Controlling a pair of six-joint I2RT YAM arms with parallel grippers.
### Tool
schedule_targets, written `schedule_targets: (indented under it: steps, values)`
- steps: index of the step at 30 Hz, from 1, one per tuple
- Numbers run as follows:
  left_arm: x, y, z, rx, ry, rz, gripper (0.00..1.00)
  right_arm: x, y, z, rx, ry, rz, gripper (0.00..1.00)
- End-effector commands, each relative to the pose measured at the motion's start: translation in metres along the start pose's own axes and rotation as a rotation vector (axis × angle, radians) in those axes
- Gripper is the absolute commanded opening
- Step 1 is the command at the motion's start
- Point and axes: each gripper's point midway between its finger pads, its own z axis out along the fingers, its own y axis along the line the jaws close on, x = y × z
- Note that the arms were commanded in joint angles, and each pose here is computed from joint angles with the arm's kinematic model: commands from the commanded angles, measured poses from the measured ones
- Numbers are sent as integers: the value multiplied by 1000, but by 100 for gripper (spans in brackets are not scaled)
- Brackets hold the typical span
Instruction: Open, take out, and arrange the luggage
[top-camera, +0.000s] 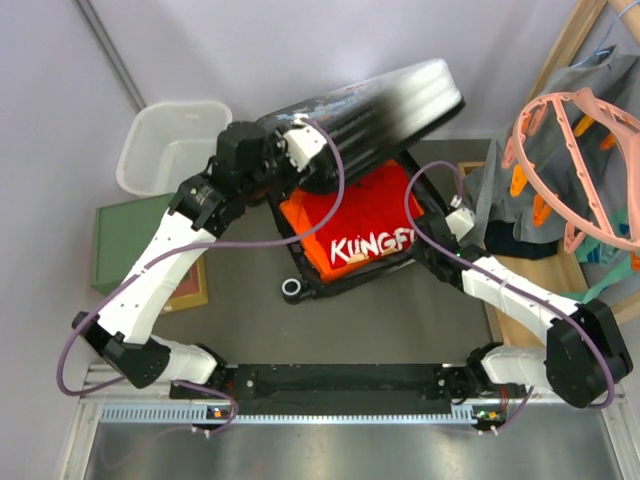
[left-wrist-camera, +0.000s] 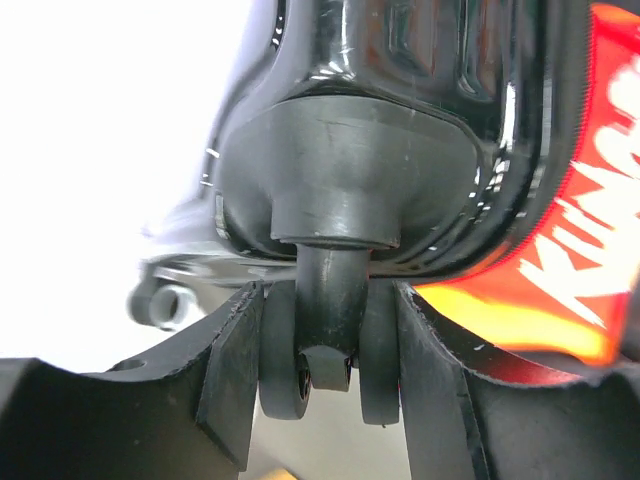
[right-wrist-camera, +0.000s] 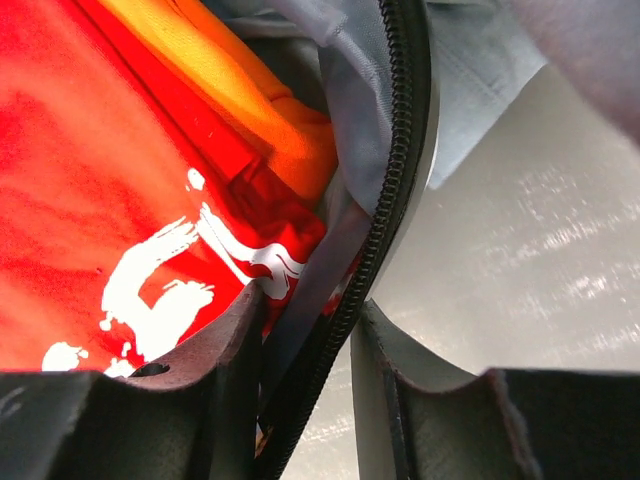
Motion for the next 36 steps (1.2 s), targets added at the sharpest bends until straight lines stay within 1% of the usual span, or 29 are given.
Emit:
schedule_targets:
  steps: [1, 2, 3, 5, 6, 8, 9, 10, 11, 12, 14, 15, 16, 17, 18, 19, 20, 21, 24, 25, 28, 30, 31, 33, 34, 36]
  values:
    - [-34, 99, 35, -354, -134, 40, 0, 13, 10, -27, -85, 17, -157, 0]
    - [-38, 106, 40, -376, -153, 38, 0, 17, 7, -26, -75, 21, -156, 0]
    - [-32, 108, 57, -371, -133, 37, 0, 21, 6, -26, -71, 26, -155, 0]
    - [-44, 121, 63, -393, -164, 36, 0, 30, 2, -27, -63, 29, -136, 0]
    - [-38, 124, 79, -389, -147, 48, 0, 32, 3, -27, -68, 26, -124, 0]
    - [-47, 142, 84, -430, -170, 57, 0, 42, 2, -28, -74, 32, -110, 0]
    - [-41, 145, 99, -427, -157, 68, 0, 44, 2, -28, -72, 31, -108, 0]
    - [-47, 155, 99, -445, -177, 70, 0, 48, 4, -28, -77, 32, -96, 0]
    - [-38, 164, 114, -449, -167, 72, 0, 54, 6, -28, -78, 34, -108, 0]
    - [-48, 175, 112, -464, -198, 85, 0, 58, 8, -28, -80, 35, -108, 0]
    - [-46, 191, 119, -490, -206, 95, 0, 65, 13, -25, -90, 47, -82, 0]
    - [-39, 195, 136, -492, -199, 117, 0, 73, 13, -20, -81, 65, -90, 0]
    - [-45, 203, 136, -510, -220, 133, 0, 75, 18, -18, -90, 72, -85, 0]
    - [-41, 209, 141, -523, -218, 142, 0, 77, 25, -16, -100, 81, -82, 0]
    - [-40, 216, 147, -546, -228, 163, 0, 85, 24, -8, -73, 99, -105, 0]
    - [-34, 224, 149, -562, -224, 164, 0, 84, 36, -8, -88, 105, -101, 0]
    - [-35, 231, 149, -585, -239, 165, 0, 88, 38, -4, -77, 117, -112, 0]
    - [-31, 237, 154, -597, -243, 158, 0, 95, 39, 2, -63, 134, -125, 0]
    - [-24, 258, 157, -650, -264, 158, 0, 103, 57, 7, -97, 166, -110, 0]
    - [-25, 269, 152, -690, -286, 160, 0, 110, 58, 11, -95, 188, -114, 0]
    - [-17, 288, 153, -774, -310, 130, 0, 115, 68, 12, -124, 201, -113, 0]
    - [-11, 295, 153, -820, -315, 107, 0, 112, 74, 9, -134, 186, -138, 0]
    - [-3, 295, 162, -824, -306, 103, 8, 110, 76, 5, -135, 166, -156, 0]
    - [2, 298, 164, -852, -303, 96, 20, 104, 81, 0, -146, 147, -195, 0]
    - [6, 297, 167, -855, -297, 90, 33, 102, 84, -4, -153, 129, -212, 2]
    - [15, 298, 170, -866, -275, 71, 49, 93, 89, -14, -184, 99, -252, 19]
